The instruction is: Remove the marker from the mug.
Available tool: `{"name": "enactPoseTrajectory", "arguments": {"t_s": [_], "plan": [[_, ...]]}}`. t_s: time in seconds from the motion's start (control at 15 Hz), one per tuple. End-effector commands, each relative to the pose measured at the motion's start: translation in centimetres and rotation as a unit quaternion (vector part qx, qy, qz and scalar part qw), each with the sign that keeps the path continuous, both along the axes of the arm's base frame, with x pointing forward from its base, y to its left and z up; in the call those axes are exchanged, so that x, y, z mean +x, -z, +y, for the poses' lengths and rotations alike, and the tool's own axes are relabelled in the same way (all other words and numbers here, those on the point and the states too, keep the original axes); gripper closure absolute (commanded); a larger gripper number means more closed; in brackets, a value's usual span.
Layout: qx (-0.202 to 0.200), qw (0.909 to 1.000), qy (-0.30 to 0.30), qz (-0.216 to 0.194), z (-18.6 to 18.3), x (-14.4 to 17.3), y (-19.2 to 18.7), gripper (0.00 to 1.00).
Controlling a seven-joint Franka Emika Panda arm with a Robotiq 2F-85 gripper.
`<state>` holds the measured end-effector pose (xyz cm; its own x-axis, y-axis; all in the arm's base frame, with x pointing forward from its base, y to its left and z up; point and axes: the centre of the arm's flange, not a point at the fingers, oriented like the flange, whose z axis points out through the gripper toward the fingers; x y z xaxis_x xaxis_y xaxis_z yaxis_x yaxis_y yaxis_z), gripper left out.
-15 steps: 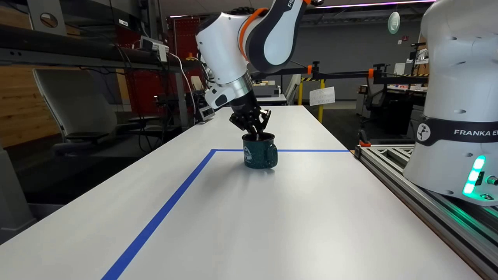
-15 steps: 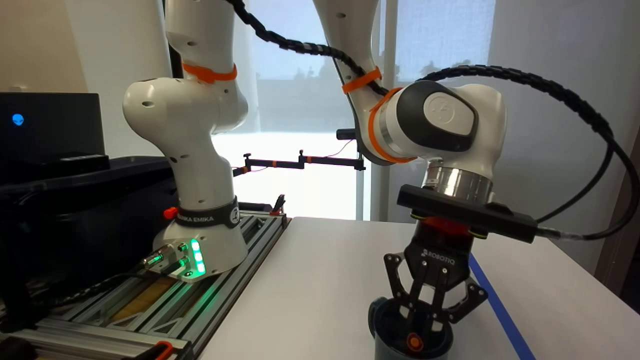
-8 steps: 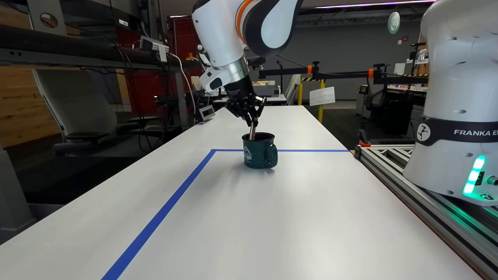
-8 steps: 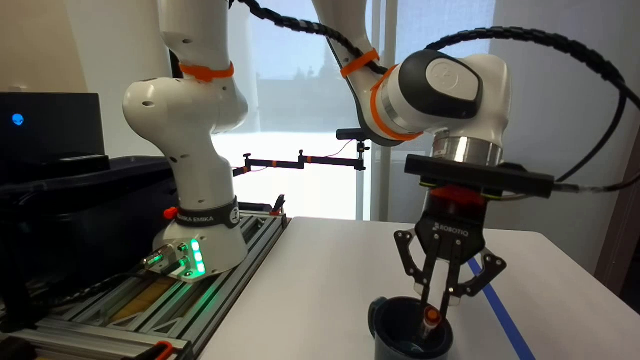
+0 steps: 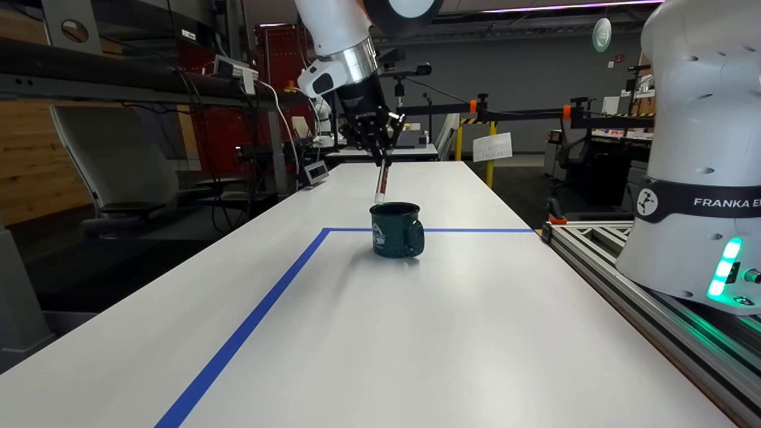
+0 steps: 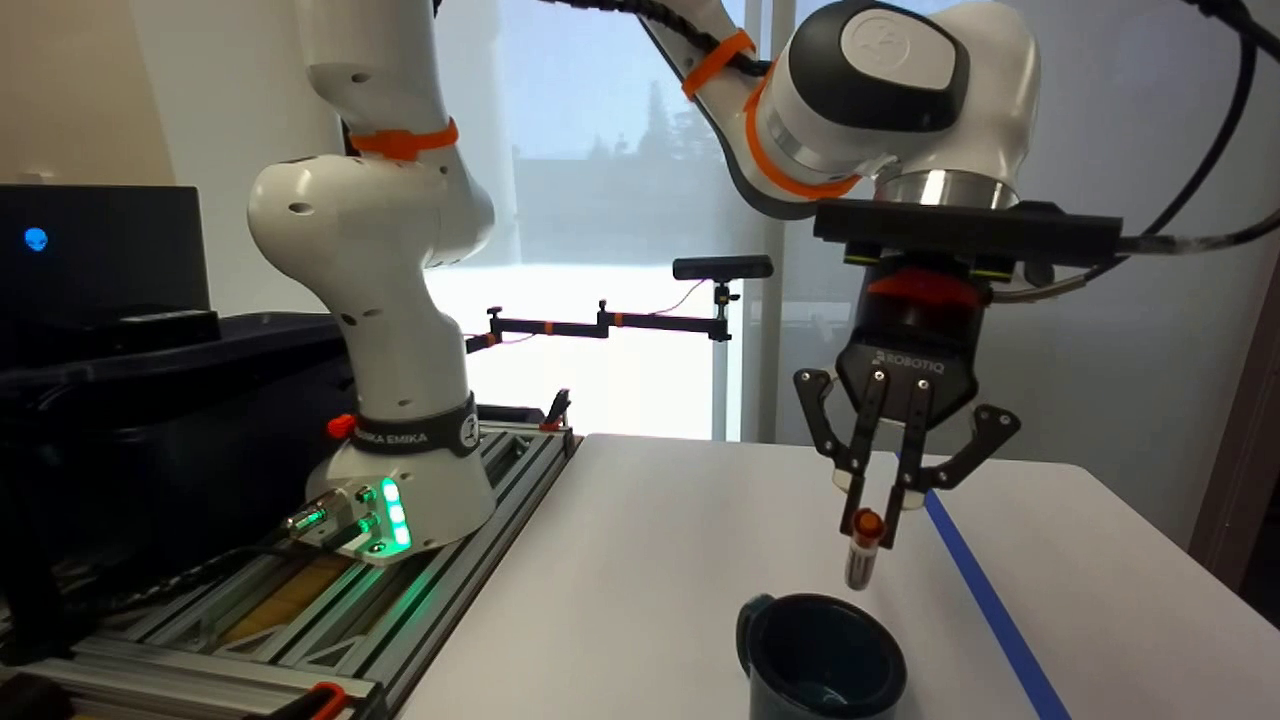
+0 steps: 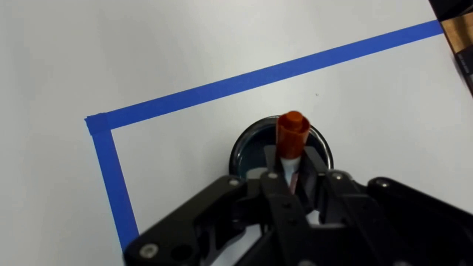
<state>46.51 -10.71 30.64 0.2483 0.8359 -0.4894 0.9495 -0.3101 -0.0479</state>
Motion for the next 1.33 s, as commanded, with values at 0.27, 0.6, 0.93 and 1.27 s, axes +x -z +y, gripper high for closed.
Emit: {"name": "enactPoseTrajectory", "arguments": {"t_s": [0.27, 0.6, 0.93, 1.27], "plan": [[0.095, 0.9950, 0.023, -0.018, 1.2, 4.6, -2.4, 0.95], [0.129, 0.9898, 0.004, -0.061, 1.5, 7.8, 0.9, 0.95], [0.156, 0.9825, -0.036, -0.095, 1.9, 9.4, 5.0, 0.95], [0.179, 0.9794, -0.060, -0.072, 1.4, 10.3, 8.2, 0.95]]}}
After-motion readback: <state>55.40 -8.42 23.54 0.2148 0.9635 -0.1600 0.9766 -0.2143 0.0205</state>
